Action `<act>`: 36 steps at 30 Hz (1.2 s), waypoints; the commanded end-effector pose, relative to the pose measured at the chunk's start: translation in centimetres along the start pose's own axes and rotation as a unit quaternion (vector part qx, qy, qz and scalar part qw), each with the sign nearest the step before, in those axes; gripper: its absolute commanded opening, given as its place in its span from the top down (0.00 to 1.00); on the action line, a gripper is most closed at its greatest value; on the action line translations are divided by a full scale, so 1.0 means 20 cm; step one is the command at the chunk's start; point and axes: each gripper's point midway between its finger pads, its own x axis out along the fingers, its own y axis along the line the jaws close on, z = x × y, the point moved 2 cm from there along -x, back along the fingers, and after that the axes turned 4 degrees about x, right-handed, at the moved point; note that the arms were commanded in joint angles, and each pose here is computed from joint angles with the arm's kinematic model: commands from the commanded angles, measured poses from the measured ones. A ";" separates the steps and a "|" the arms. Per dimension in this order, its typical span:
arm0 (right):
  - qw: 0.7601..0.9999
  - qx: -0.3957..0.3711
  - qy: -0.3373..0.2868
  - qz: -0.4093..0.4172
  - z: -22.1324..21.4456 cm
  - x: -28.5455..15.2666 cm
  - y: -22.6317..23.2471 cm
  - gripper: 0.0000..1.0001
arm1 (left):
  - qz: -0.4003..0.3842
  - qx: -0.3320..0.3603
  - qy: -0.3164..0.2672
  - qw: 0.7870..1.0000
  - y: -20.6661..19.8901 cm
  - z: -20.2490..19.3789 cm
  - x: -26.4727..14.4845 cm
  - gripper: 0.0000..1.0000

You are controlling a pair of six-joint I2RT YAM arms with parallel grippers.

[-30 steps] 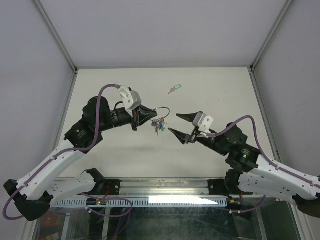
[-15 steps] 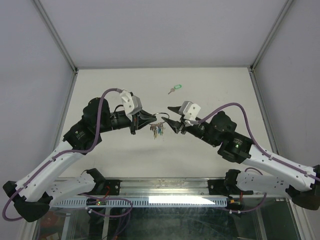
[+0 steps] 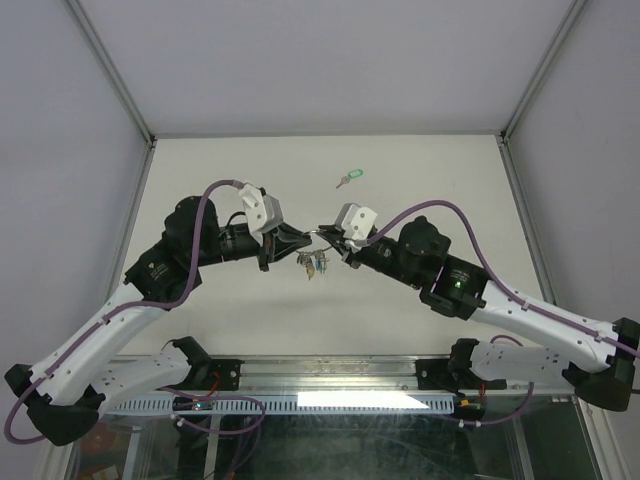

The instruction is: Put the keys on the keyring

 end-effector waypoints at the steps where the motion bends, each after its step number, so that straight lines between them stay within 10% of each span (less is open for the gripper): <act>1: 0.998 0.000 -0.064 -0.015 0.22 -0.03 -0.06 1.00 | 0.002 0.026 -0.035 0.999 0.00 0.10 -0.04 0.91; 10: 0.996 0.001 -0.077 -0.041 0.31 -0.15 -0.12 1.00 | 0.068 0.031 -0.046 0.996 0.05 0.10 -0.12 0.51; 36: 0.992 0.099 -0.073 -0.036 0.48 -0.20 -0.13 1.00 | 0.224 0.040 -0.050 0.973 0.14 0.04 -0.09 0.62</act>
